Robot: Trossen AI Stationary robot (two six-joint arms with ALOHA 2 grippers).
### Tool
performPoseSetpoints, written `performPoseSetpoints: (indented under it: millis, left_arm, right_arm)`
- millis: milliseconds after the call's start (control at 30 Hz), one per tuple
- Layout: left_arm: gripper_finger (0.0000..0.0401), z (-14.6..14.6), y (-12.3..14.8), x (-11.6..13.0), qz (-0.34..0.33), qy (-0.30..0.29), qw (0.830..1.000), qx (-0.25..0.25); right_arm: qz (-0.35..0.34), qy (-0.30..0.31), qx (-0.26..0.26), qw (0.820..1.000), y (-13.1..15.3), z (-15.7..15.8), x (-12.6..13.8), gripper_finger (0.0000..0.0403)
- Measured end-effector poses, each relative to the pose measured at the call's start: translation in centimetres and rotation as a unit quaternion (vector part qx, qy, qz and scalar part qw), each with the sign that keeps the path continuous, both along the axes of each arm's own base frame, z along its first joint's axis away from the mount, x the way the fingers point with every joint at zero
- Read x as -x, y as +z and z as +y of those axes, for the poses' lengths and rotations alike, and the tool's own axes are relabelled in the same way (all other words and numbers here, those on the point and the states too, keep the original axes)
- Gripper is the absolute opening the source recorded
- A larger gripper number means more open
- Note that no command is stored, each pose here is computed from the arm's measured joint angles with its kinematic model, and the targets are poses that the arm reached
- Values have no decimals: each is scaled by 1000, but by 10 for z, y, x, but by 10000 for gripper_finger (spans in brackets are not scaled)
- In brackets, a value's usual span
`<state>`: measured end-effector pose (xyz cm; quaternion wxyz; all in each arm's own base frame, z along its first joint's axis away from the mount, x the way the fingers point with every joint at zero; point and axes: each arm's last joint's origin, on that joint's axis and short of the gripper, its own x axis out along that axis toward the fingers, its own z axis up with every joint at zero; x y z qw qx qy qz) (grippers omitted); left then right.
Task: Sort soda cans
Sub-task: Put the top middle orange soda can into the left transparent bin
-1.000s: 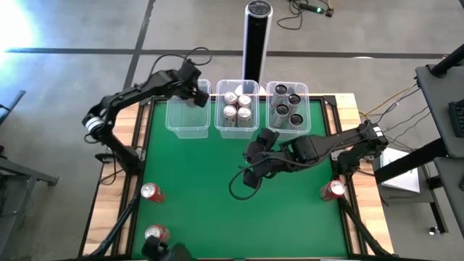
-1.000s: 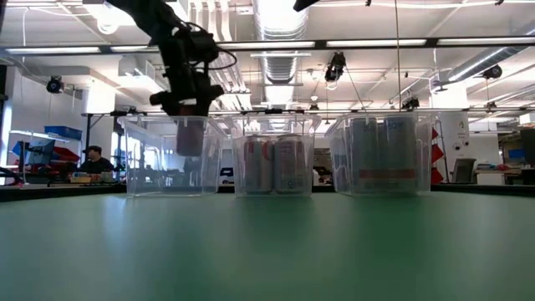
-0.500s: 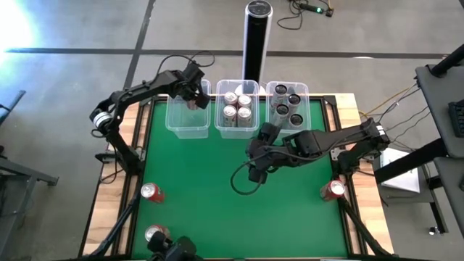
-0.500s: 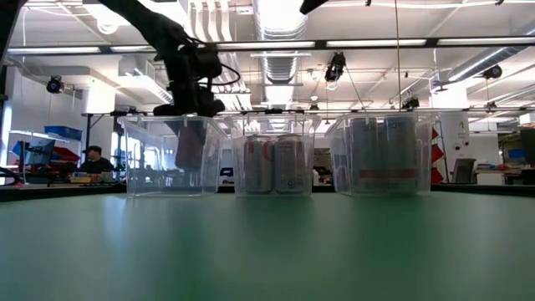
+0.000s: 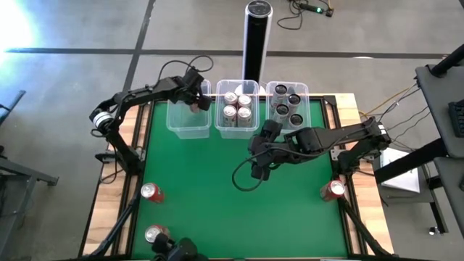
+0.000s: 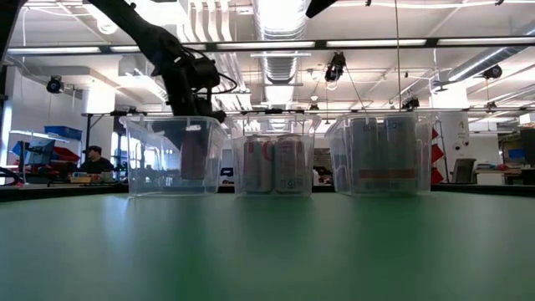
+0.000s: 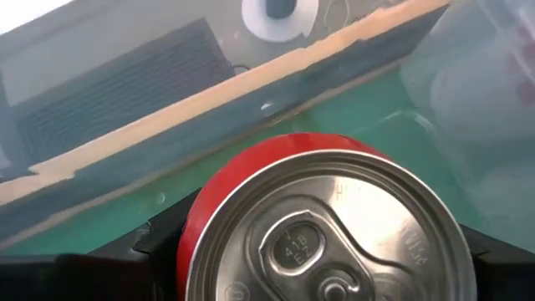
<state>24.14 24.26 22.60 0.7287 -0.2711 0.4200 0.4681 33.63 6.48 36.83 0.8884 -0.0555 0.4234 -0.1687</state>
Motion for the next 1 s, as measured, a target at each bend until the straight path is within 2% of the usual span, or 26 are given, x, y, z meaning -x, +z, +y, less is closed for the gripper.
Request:
performPoseSetpoints:
  millis: [200, 400, 567, 1000]
  left_arm:
    - [286, 2, 0, -2, -18, 3, 1000, -16]
    - [316, 2, 0, -2, -9, -11, 1000, -21]
    - [315, 4, -5, -4, 6, -31, 999, -21]
    - [313, 8, -14, -9, -1, -35, 999, -16]
  right_arm:
    - [0, 0, 0, 1000, 0, 0, 0, 374]
    - [1, -11, -7, 1000, 0, -1, 2, 374]
    - [2, -17, -11, 1000, 0, -1, 3, 374]
    - [1, -17, -11, 1000, 2, -2, 4, 374]
